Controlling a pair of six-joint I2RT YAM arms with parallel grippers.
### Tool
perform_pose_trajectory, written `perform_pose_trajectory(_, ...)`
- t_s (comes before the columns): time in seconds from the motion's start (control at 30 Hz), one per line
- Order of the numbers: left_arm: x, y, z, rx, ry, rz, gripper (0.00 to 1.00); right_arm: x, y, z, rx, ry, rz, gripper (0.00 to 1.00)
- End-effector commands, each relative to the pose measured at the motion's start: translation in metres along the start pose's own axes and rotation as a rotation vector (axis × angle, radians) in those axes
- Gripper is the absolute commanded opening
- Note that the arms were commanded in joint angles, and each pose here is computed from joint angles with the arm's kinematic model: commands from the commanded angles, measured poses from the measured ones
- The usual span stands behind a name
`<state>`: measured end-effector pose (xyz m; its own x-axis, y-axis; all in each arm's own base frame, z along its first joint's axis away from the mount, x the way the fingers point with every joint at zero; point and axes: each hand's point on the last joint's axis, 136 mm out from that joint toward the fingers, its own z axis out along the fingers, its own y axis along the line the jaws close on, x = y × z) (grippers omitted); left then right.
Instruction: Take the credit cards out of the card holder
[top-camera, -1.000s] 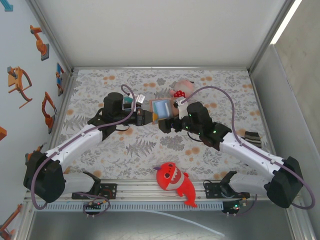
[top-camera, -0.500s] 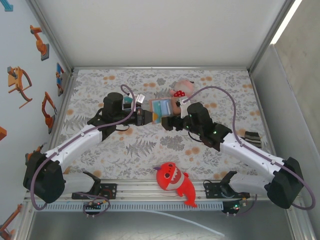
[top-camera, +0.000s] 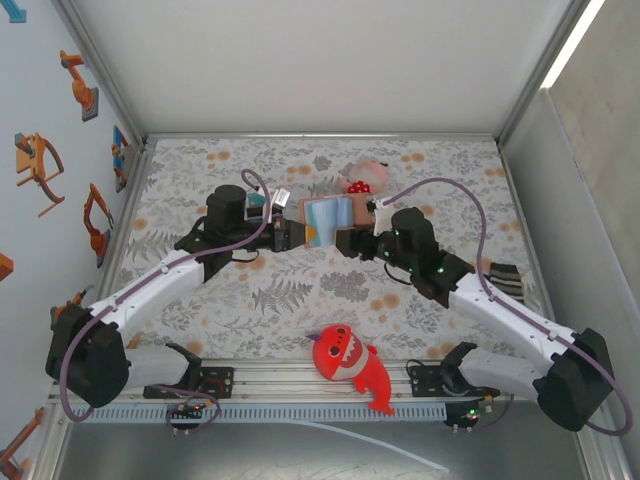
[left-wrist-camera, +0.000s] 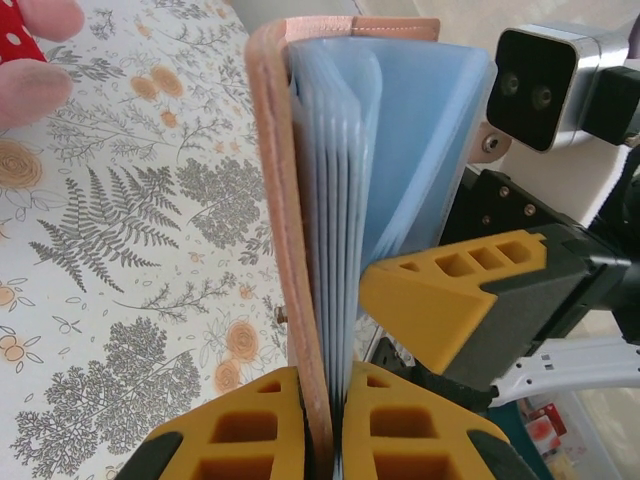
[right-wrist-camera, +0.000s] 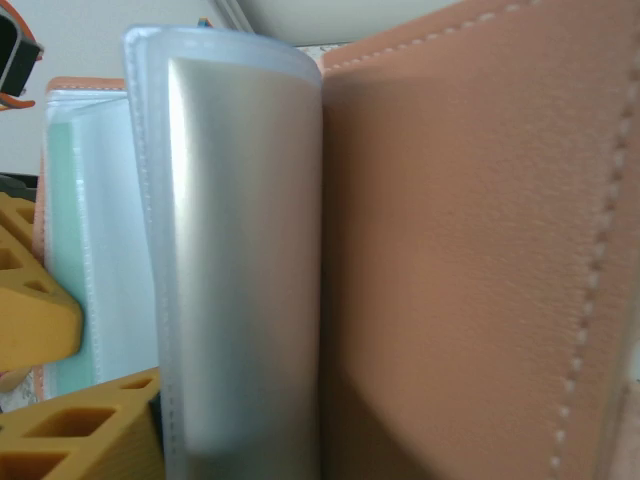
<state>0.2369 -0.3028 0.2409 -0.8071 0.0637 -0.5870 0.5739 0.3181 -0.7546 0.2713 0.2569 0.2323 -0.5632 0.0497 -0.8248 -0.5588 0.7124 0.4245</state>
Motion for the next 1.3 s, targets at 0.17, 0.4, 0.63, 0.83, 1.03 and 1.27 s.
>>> perform_pose_trajectory(0.17,-0.007,-0.026,-0.008,0.061,-0.013,0.081,0.00,-0.010,-0.001,-0.003,-0.036,-0.049,0.041,0.62)
perform_pose_trajectory(0.4,-0.007,-0.012,-0.019,-0.119,0.057,0.086,0.00,-0.003,-0.021,-0.001,0.037,-0.037,0.077,0.67)
perform_pose_trajectory(0.63,-0.004,0.028,-0.042,-0.461,0.150,0.033,0.00,0.006,-0.041,-0.004,0.111,-0.026,0.114,0.74)
perform_pose_trajectory(0.83,-0.006,0.047,-0.065,-0.727,0.213,0.079,0.00,0.005,-0.043,-0.011,0.139,-0.024,0.111,0.75)
perform_pose_trajectory(1.03,-0.003,0.043,-0.047,-0.733,0.260,0.111,0.00,0.003,-0.042,-0.015,0.141,-0.021,0.120,0.73)
perform_pose_trajectory(1.27,0.003,0.032,-0.016,-0.625,0.265,0.126,0.00,-0.005,-0.017,-0.011,0.012,-0.026,0.150,0.61)
